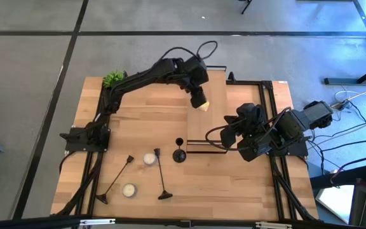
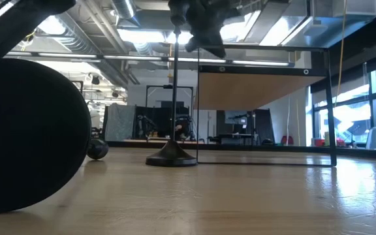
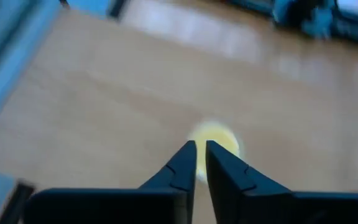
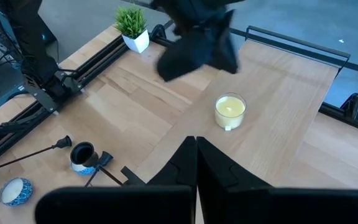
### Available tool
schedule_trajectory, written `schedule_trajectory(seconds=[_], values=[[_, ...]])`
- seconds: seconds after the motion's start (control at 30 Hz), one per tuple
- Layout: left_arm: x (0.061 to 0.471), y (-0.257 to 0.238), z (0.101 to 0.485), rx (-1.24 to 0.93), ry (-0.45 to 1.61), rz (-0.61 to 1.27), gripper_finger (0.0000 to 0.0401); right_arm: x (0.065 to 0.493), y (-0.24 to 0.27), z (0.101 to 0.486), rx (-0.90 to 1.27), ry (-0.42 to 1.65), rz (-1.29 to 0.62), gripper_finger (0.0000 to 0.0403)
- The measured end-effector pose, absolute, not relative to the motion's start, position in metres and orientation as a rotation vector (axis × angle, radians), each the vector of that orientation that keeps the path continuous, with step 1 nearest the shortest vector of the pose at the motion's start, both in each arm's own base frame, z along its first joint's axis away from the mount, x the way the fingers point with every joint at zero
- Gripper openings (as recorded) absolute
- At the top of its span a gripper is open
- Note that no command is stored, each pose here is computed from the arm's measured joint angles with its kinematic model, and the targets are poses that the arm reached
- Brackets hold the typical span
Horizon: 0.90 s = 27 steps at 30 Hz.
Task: Pick & Place candle stick holders
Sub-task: Put the yellow candle jar at the center of the shelf
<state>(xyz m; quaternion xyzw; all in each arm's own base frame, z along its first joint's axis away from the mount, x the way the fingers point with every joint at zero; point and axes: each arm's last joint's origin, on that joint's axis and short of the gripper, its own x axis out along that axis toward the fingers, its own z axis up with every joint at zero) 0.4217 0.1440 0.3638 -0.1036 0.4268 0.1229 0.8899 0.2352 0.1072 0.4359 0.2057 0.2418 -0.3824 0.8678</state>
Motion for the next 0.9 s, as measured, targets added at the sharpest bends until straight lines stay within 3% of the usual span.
schedule_trajectory(seconds=[0.17,0.27,0.9], values=[[0.41,0.129,0.348,-0.13,1.115,0.163,0.0002,0.235,0.107,0.436,0.432,0.515,-0.797,0.0],[0.414,0.122,0.336,-0.098,1.145,0.075,0.0001,0.235,0.107,0.435,0.43,0.521,-0.794,0.0],[0.429,0.141,0.31,-0.036,1.107,0.083,0.0001,0.232,0.113,0.435,0.409,0.554,-0.754,0.0]])
